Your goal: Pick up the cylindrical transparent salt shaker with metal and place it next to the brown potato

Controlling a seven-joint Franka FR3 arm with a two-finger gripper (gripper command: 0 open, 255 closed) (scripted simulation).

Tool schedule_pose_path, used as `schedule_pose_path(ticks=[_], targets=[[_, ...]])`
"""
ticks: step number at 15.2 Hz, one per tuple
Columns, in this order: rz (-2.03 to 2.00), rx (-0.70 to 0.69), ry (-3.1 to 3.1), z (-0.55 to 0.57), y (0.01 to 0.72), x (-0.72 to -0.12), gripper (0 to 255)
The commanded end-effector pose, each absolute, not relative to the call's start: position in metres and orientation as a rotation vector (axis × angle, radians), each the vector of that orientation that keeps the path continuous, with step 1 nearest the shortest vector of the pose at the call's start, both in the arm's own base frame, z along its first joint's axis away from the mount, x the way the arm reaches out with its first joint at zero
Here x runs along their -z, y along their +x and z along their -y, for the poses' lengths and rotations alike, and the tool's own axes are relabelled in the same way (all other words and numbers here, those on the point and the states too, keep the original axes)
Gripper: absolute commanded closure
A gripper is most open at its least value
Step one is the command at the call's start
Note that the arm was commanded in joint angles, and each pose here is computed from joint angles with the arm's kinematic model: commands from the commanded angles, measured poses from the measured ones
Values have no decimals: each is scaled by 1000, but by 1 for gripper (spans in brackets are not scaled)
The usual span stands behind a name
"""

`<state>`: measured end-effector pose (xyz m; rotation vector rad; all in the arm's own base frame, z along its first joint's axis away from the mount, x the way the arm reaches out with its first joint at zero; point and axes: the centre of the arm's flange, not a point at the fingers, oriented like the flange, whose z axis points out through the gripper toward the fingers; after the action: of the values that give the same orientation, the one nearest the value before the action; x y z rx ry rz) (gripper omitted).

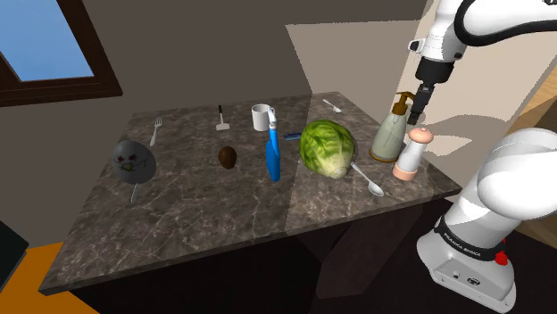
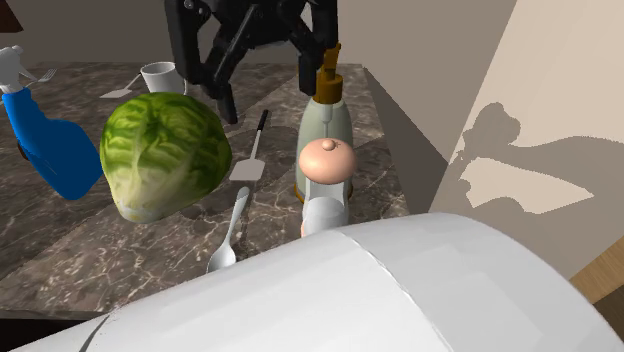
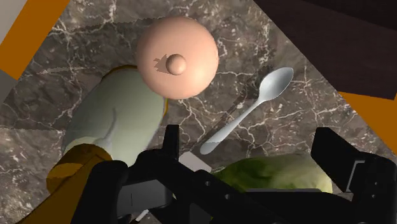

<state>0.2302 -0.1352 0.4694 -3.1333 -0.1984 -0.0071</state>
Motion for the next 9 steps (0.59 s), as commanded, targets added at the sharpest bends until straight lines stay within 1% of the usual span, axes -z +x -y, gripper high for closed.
schedule_pose_path(ticks=[1, 4, 9], targets=[[227, 41, -3138, 155, 220, -453, 0], [257, 82, -3142, 182, 209, -434, 0], [257, 82, -3142, 182, 210, -408, 0]])
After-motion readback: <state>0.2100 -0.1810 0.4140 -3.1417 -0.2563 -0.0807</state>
